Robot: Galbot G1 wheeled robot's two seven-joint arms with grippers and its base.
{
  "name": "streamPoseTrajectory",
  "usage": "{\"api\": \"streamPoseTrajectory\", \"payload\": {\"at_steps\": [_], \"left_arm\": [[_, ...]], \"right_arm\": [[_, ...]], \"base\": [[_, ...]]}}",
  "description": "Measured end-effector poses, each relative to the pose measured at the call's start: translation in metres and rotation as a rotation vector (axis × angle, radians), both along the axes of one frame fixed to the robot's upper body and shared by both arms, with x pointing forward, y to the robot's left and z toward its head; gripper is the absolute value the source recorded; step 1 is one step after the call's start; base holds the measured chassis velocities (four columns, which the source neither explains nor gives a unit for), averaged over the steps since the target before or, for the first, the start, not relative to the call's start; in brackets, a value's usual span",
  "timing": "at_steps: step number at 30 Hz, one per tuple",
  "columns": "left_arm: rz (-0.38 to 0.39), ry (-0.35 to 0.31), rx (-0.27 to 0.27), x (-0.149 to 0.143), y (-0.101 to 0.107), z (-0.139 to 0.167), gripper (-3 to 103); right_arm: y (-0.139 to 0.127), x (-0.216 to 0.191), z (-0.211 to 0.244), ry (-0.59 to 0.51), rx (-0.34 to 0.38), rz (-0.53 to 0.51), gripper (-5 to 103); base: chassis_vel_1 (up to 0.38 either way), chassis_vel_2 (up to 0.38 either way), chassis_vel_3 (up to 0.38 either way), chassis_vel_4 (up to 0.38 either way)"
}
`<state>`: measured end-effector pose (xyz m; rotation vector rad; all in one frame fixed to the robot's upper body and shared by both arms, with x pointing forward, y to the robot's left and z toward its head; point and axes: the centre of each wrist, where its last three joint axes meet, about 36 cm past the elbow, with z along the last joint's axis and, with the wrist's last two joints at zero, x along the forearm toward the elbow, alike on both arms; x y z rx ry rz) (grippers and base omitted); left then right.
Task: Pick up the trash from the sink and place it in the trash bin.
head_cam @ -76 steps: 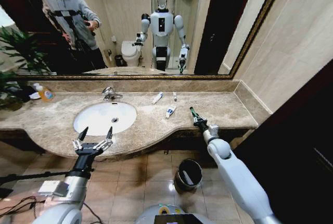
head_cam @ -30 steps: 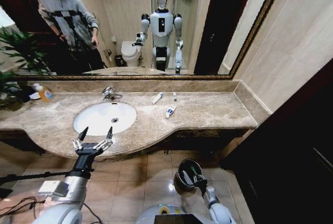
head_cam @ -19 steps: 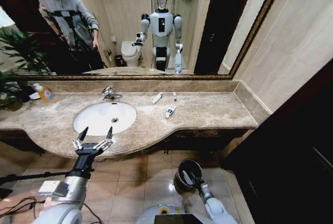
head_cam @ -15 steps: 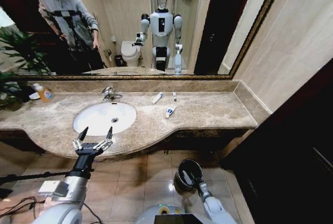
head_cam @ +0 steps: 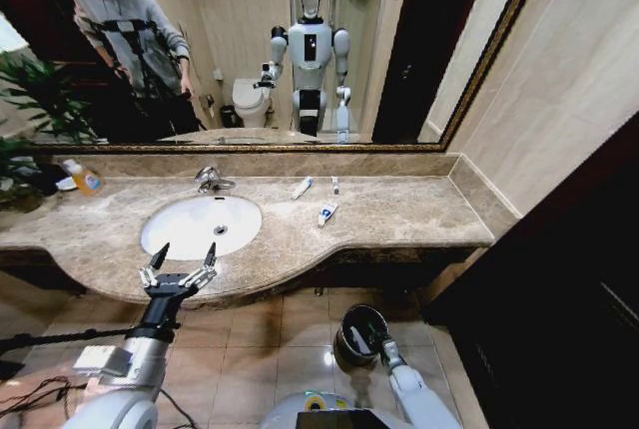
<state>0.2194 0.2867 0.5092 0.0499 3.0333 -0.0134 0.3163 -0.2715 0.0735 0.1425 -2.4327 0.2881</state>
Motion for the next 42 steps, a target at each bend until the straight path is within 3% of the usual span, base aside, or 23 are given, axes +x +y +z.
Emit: {"api": "streamPoseTrajectory", "payload": {"at_steps": [2,6,9,14,17,20,22,23,35,39,42], "left_arm": [[0.000,0.000,0.000,0.000,0.000,0.000,100],[0.000,0.000,0.000,0.000,0.000,0.000,100],[0.000,0.000,0.000,0.000,0.000,0.000,100],[0.000,0.000,0.000,0.000,0.000,0.000,100],[0.000,0.000,0.000,0.000,0.000,0.000,100],[0.000,0.000,0.000,0.000,0.000,0.000,100],[0.000,0.000,0.000,0.000,0.000,0.000,100],[0.000,0.000,0.000,0.000,0.000,0.000,100],[0.000,0.000,0.000,0.000,0.000,0.000,100],[0.000,0.000,0.000,0.000,0.000,0.000,100],[0.000,0.000,0.000,0.000,0.000,0.000,100]], "right_arm": [[0.000,0.001,0.000,-0.002,-0.003,-0.006,24],[-0.001,-0.001,-0.001,-0.003,-0.004,-0.010,46],[-0.002,-0.003,-0.001,-0.004,-0.004,-0.011,51],[-0.002,-0.006,0.000,-0.008,-0.002,-0.010,73],[-0.002,-0.007,0.000,-0.009,-0.002,-0.010,78],[-0.002,-0.008,0.001,-0.011,0.000,-0.007,94],[-0.002,-0.008,0.001,-0.012,0.000,-0.007,94],[-0.002,-0.008,0.002,-0.014,0.001,-0.008,99],[-0.004,-0.014,0.011,-0.043,0.005,-0.012,100],[-0.008,-0.021,0.018,-0.094,0.019,-0.014,100],[-0.013,-0.030,0.035,-0.208,0.016,0.004,100]], "base": [[0.000,0.000,0.000,0.000],[0.000,0.000,0.000,0.000],[0.000,0.000,0.000,0.000],[0.000,0.000,0.000,0.000],[0.000,0.000,0.000,0.000],[0.000,0.000,0.000,0.000],[0.000,0.000,0.000,0.000],[0.000,0.000,0.000,0.000],[0.000,0.000,0.000,0.000],[0.000,0.000,0.000,0.000],[0.000,0.000,0.000,0.000]]}}
